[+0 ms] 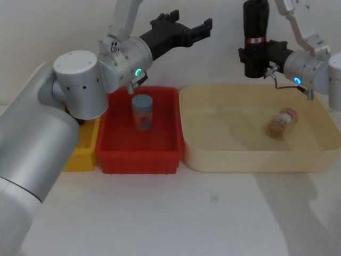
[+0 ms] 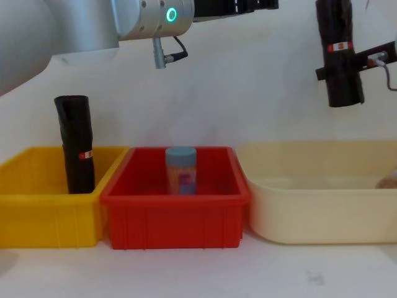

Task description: Pick up the garbage bag with the one hand and transfer it to the other hand.

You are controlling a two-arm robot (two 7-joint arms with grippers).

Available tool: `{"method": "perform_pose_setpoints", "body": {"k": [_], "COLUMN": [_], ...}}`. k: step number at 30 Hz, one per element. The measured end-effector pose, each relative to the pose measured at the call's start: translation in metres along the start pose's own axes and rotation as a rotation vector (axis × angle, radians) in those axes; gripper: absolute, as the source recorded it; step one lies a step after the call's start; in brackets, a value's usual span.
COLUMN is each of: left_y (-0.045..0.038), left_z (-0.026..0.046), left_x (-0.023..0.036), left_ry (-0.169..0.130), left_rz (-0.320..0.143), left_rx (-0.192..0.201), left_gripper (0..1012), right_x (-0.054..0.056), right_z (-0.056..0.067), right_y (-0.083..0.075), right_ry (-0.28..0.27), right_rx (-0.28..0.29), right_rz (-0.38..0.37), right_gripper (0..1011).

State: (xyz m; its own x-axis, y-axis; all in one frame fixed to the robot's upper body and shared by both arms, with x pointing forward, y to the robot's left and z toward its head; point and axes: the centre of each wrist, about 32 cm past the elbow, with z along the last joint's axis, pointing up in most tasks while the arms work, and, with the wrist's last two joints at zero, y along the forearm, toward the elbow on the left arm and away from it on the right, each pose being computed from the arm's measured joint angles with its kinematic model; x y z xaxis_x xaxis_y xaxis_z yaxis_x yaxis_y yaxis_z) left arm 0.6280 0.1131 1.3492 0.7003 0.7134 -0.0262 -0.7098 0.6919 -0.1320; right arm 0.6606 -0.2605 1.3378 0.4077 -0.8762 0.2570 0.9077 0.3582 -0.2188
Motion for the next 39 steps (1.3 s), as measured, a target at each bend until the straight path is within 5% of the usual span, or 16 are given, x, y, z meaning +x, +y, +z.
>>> {"method": "perform_pose_setpoints", "body": {"k": [19, 39], "left_y": [0.0, 0.0], "left_z": [0.0, 0.0], "left_x": [0.0, 0.0], "left_ry": [0.0, 0.0], "left_rz": [0.0, 0.0], "left_rx": [0.0, 0.0], "left_gripper": [1000, 1000], "right_x": [0.014, 0.016], "right_z": [-0.002, -0.003], "right_y": [-0.008, -0.009], "right_ry": [0.028, 0.034], "right_rx": [-0.018, -0.021], "right_rz": [-0.047, -0.057], "right_gripper": [999, 1004]}}
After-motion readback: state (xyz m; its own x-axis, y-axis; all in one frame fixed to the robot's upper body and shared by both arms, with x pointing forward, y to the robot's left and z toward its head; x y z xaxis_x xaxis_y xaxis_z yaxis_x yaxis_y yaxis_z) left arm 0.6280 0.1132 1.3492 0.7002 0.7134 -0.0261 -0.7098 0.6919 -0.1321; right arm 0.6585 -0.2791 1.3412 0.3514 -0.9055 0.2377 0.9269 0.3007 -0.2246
